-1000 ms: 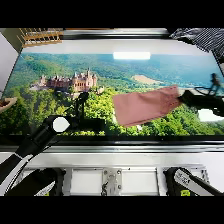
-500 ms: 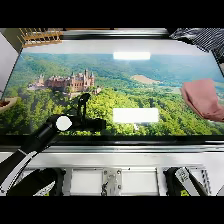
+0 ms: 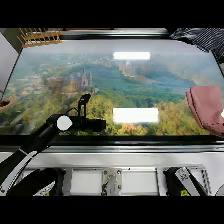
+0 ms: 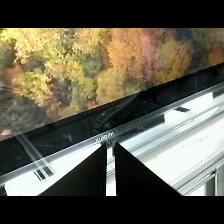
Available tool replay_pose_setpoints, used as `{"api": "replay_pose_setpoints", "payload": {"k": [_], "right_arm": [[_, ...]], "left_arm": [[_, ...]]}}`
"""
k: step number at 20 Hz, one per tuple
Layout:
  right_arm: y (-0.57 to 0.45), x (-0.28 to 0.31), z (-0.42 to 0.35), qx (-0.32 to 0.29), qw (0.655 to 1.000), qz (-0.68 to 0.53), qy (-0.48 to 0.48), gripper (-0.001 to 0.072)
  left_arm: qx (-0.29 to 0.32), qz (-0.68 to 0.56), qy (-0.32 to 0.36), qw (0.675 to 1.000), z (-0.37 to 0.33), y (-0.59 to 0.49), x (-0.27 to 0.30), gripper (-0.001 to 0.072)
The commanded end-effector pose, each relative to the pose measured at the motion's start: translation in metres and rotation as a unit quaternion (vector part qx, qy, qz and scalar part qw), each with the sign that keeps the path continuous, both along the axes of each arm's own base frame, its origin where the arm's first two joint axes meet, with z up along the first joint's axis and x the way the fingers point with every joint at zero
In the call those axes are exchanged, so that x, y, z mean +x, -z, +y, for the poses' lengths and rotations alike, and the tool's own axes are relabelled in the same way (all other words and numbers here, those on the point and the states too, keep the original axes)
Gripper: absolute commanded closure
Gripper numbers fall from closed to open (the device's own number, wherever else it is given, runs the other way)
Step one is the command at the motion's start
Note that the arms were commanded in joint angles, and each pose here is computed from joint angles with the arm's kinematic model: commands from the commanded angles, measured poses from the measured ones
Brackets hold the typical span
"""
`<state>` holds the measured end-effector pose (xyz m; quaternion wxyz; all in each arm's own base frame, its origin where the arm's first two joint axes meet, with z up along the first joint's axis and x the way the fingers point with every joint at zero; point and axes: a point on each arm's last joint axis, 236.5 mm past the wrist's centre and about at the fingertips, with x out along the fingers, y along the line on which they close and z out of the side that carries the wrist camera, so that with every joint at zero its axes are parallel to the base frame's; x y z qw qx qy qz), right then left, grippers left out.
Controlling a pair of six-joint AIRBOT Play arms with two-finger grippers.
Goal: Fold the clothes and pants, and hang the long-sleeved shirts on hangers.
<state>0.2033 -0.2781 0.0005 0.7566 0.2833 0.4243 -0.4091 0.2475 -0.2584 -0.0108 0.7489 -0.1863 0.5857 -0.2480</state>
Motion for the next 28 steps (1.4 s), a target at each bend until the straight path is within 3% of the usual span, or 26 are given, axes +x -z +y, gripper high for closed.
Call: {"api": "replay_pose_setpoints", "payload": {"k": [1,2,3,6,8,12,16,19,20,22,23,28], "right_arm": [[-0.001,-0.011,-0.007,-0.022,0.999,0.033,-0.018,0.0373],[-0.007,-0.008,-0.008,-0.032,0.998,0.035,-0.035,0.0144],[-0.017,-0.003,-0.009,-0.045,0.997,0.028,-0.049,0.0106],[-0.058,0.036,0.012,-0.080,0.990,-0.047,-0.103,0.0106],[-0.079,0.079,0.067,-0.069,0.972,-0.104,-0.199,0.0106],[-0.103,0.139,0.239,0.006,0.885,-0.188,-0.425,0.0106],[-0.093,0.124,0.382,0.064,0.783,-0.175,-0.594,0.0106],[-0.085,0.100,0.444,0.085,0.723,-0.159,-0.667,0.0113],[-0.083,0.093,0.456,0.091,0.710,-0.154,-0.681,0.0195],[-0.079,0.084,0.472,0.098,0.692,-0.147,-0.700,0.0593],[-0.078,0.082,0.476,0.101,0.688,-0.145,-0.704,0.0696],[-0.076,0.081,0.478,0.103,0.687,-0.142,-0.705,0.0697]], "left_arm": [[-0.001,-0.004,0.001,1.000,0.000,-0.003,0.000,0.0661],[-0.002,-0.004,0.000,1.000,0.000,-0.003,0.000,0.0661],[-0.002,-0.005,0.000,1.000,0.000,-0.003,0.000,0.0661],[-0.002,-0.005,0.000,1.000,0.000,-0.003,0.001,0.0661],[-0.002,-0.005,0.000,1.000,0.000,-0.003,0.001,0.0660],[-0.002,-0.005,0.000,1.000,0.000,-0.003,0.001,0.0660],[-0.002,-0.005,0.000,1.000,0.000,-0.003,0.001,0.0661],[-0.002,-0.005,0.000,1.000,0.000,-0.003,0.001,0.0661],[-0.002,-0.005,0.000,1.000,0.000,-0.003,0.001,0.0661],[-0.002,-0.005,0.000,1.000,0.000,-0.003,0.001,0.0661],[-0.002,-0.005,0.000,1.000,0.000,-0.003,0.001,0.0660],[-0.002,-0.005,0.000,1.000,0.000,-0.003,0.001,0.0661]]}}
